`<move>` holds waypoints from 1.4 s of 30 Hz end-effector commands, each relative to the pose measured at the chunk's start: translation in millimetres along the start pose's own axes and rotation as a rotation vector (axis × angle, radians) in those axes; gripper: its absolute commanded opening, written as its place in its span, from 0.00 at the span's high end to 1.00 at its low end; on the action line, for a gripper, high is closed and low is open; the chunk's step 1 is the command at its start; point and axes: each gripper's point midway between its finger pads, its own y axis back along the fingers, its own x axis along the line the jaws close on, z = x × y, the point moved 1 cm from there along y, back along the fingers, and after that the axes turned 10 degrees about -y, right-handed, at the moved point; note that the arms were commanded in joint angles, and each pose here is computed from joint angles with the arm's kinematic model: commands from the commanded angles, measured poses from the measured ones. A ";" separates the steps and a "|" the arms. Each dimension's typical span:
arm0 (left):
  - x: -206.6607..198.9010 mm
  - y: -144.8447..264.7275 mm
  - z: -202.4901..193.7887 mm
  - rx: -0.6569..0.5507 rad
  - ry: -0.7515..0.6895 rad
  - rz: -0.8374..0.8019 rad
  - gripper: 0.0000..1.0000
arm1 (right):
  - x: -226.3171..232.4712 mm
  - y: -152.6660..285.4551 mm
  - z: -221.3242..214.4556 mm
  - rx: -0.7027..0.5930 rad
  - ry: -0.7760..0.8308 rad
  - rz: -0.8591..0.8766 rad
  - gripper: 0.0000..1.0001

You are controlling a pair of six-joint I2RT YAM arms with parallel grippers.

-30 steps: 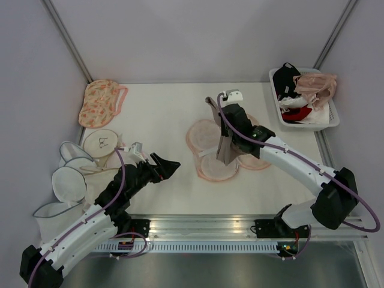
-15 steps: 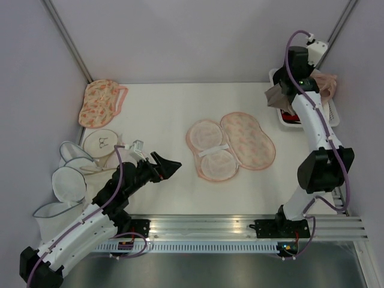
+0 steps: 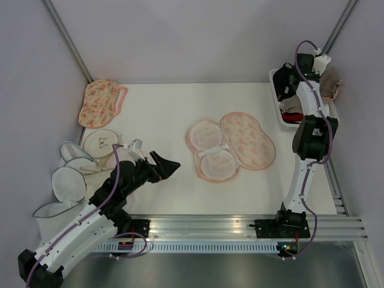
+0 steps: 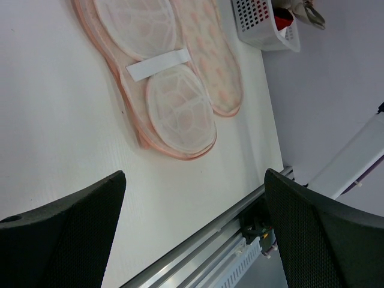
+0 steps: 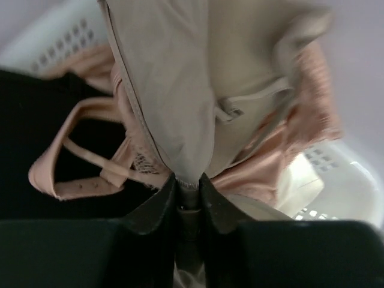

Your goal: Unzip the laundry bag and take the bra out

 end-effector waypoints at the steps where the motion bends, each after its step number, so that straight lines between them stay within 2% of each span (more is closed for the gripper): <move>1: -9.5 3.4 12.1 -0.024 0.015 -0.011 0.00 | 16.1 7.6 -1.2 0.037 -0.018 0.070 0.70; 4: -6.8 2.3 8.8 -0.017 0.014 -0.007 0.00 | 21.8 24.4 15.7 0.003 -0.051 0.125 0.34; 7: -5.4 2.1 7.0 -0.015 0.012 -0.007 0.00 | 20.7 55.9 54.4 -0.067 -0.100 0.181 0.22; 11: -3.9 2.1 4.8 -0.015 0.015 -0.009 0.00 | 15.5 115.7 120.8 -0.194 -0.174 0.262 0.14; 14: -4.4 3.3 4.7 -0.020 0.021 -0.015 0.00 | 16.6 156.2 150.3 -0.244 -0.187 0.331 0.08; 17: -6.3 5.4 6.5 -0.033 0.024 -0.028 0.00 | 18.3 195.0 151.6 -0.218 -0.153 0.419 0.07; 19: -5.8 6.6 7.1 -0.043 0.027 -0.029 0.00 | 30.9 218.1 108.5 -0.122 -0.061 0.500 0.08; 20: -7.1 8.1 8.4 -0.051 0.028 -0.036 0.00 | 24.3 241.5 106.3 -0.111 -0.068 0.555 0.08; 21: -8.0 9.0 9.3 -0.055 0.028 -0.040 0.00 | 30.5 242.1 54.5 -0.003 0.000 0.622 0.08; 22: -9.0 9.9 10.0 -0.059 0.026 -0.045 0.00 | 29.4 254.5 31.8 0.034 0.014 0.653 0.08; 23: -8.9 11.0 10.2 -0.062 0.026 -0.046 0.00 | 16.3 272.4 27.7 0.050 -0.047 0.683 0.08; 24: -10.7 12.3 10.6 -0.063 0.025 -0.056 0.00 | 10.2 268.6 -25.6 0.133 -0.001 0.707 0.07; 26: -10.1 14.3 8.6 -0.060 0.026 -0.059 0.00 | -14.8 278.8 -42.7 0.156 -0.076 0.706 0.07; 27: -10.0 15.3 6.8 -0.056 0.028 -0.064 0.00 | -35.8 266.7 -89.3 0.218 -0.035 0.665 0.07; 29: -9.8 17.3 4.4 -0.053 0.033 -0.072 0.00 | -68.0 271.5 -94.4 0.182 -0.093 0.639 0.07; 30: -9.5 19.1 2.5 -0.056 0.040 -0.082 0.00 | -89.6 261.3 -125.8 0.214 -0.091 0.589 0.07; 32: -8.9 20.8 1.2 -0.062 0.044 -0.090 0.00 | -118.0 264.0 -127.5 0.185 -0.147 0.556 0.07; 33: -7.4 21.7 -0.4 -0.065 0.050 -0.092 0.00 | -131.0 260.0 -147.7 0.214 -0.166 0.532 0.06; 38: -3.7 21.8 -5.3 -0.063 0.059 -0.092 0.00 | -136.3 286.9 -188.6 0.385 -0.332 0.693 0.08; 39: -3.5 21.9 -6.0 -0.060 0.064 -0.092 0.00 | -141.6 284.5 -208.7 0.431 -0.341 0.686 0.09; 42: -2.6 22.6 -7.8 -0.060 0.073 -0.094 0.00 | -143.9 286.0 -230.6 0.492 -0.394 0.706 0.11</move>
